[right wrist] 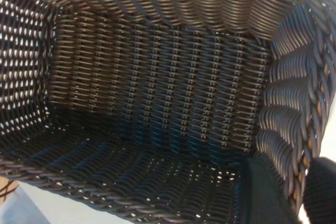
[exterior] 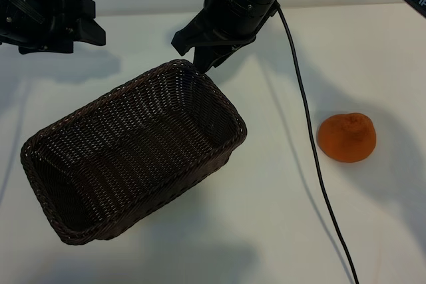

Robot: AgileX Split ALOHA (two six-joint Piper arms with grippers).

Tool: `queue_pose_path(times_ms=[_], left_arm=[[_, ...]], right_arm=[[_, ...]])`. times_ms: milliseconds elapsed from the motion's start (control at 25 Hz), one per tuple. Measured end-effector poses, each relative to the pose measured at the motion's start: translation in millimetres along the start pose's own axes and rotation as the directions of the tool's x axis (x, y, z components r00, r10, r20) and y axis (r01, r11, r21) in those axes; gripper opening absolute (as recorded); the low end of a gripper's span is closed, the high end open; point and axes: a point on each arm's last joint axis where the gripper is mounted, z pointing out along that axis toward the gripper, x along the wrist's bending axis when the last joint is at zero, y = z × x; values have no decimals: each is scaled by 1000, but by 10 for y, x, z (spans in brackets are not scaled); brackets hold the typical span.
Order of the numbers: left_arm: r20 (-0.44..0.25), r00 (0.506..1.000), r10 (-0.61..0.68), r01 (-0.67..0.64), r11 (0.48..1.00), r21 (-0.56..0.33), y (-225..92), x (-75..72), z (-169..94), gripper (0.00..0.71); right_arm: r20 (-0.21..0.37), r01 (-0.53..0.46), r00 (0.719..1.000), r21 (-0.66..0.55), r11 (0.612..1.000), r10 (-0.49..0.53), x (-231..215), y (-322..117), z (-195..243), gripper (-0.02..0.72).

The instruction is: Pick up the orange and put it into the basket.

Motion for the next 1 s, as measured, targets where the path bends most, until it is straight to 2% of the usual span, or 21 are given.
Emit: queue_pose_path(times_ms=[1000], left_arm=[[0,1000,-1,1,1000,0,0,0,0,588]], right_arm=[[-15,-6,1000,-2,1000,6,14,2,0,241]])
